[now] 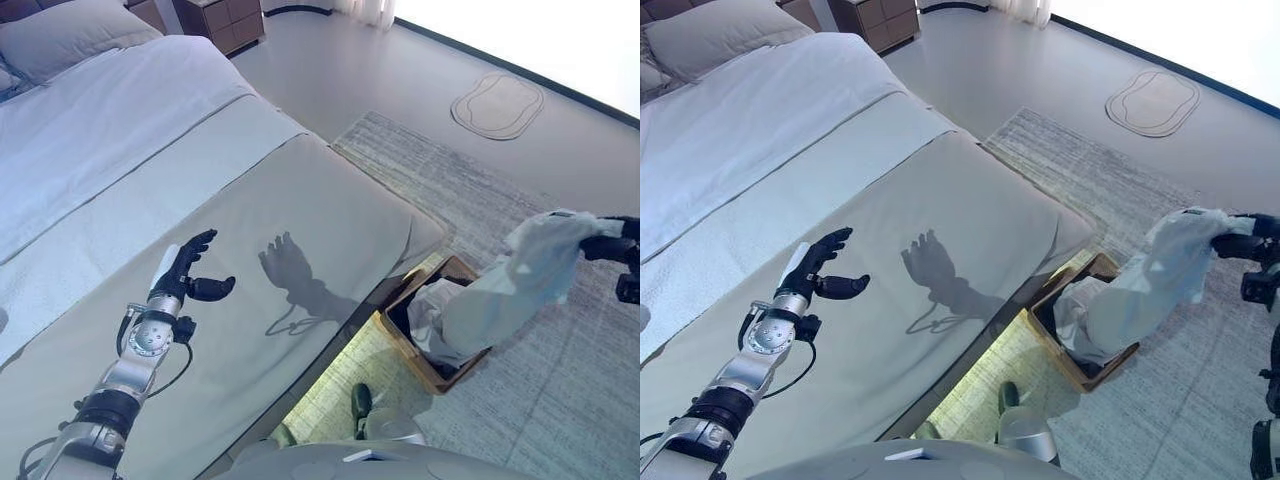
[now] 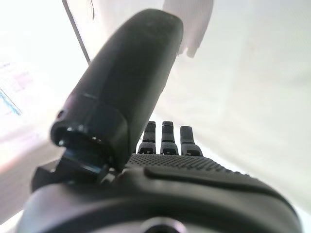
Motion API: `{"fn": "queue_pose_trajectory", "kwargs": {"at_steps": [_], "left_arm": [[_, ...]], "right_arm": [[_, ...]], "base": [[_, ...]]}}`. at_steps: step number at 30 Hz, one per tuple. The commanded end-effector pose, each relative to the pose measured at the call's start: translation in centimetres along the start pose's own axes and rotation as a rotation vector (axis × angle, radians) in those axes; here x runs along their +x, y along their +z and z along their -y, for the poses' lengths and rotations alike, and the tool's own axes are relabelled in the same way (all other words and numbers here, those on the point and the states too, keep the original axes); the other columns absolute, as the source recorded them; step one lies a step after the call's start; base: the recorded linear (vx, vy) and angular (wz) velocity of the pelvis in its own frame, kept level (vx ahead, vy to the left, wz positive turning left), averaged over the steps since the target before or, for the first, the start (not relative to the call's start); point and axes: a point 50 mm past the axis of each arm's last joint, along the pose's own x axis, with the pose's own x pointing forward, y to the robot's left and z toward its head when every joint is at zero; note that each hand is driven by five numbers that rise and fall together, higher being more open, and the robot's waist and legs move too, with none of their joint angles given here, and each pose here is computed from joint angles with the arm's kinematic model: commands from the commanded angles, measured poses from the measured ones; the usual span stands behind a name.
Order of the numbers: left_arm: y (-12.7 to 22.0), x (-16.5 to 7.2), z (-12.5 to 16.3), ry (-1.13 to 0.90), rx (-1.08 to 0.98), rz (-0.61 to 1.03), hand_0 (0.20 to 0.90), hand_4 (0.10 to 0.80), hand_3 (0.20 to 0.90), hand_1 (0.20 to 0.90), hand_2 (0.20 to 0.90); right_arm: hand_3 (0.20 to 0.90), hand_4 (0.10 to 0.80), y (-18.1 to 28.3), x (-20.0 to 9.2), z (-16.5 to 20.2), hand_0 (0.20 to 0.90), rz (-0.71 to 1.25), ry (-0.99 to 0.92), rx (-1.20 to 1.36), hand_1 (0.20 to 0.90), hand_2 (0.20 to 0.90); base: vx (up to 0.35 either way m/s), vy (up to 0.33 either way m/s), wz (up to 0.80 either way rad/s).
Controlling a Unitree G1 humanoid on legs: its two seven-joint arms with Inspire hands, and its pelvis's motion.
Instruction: Pick up the clothes from the bed and place them into the basket
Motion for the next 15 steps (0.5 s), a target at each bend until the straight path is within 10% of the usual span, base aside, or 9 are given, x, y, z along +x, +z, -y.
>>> {"fn": "queue_pose_trajectory", "kwargs": {"at_steps": [1,10,11,12,15], "left_arm": [[4.6,2.1,-2.1,0.083,-0.003,0.191,0.9,0.8,0.9,0.9,0.9],[4.6,2.1,-1.6,0.07,-0.014,0.19,0.9,0.8,0.9,0.9,0.9],[4.6,2.1,-1.6,0.068,-0.016,0.191,0.9,0.8,0.9,0.9,0.9],[4.6,2.0,-1.6,0.068,-0.017,0.191,0.9,0.8,0.9,0.9,0.9],[4.5,2.0,-1.5,0.061,-0.017,0.19,0.9,0.8,0.9,0.9,0.9]], "right_arm": [[0.2,0.1,5.8,0.1,1.5,0.3,0.242,-0.09,-0.026,0.3,0.3],[0.2,0.1,3.2,0.5,0.2,0.3,0.153,-0.106,-0.033,0.3,0.3],[0.252,0.152,2.6,0.6,0.1,0.345,0.132,-0.111,-0.039,0.345,0.345],[0.9,0.8,2.2,0.6,-0.1,0.9,0.123,-0.11,-0.04,0.9,0.9],[0.9,0.8,1.3,0.6,-0.3,0.9,0.102,-0.097,-0.033,0.9,0.9]], "base": [[0.0,0.0,0.0],[-0.01,-0.004,0.01],[-0.007,-0.003,0.05],[0.0,-0.004,0.05],[0.0,0.0,0.0]]}}
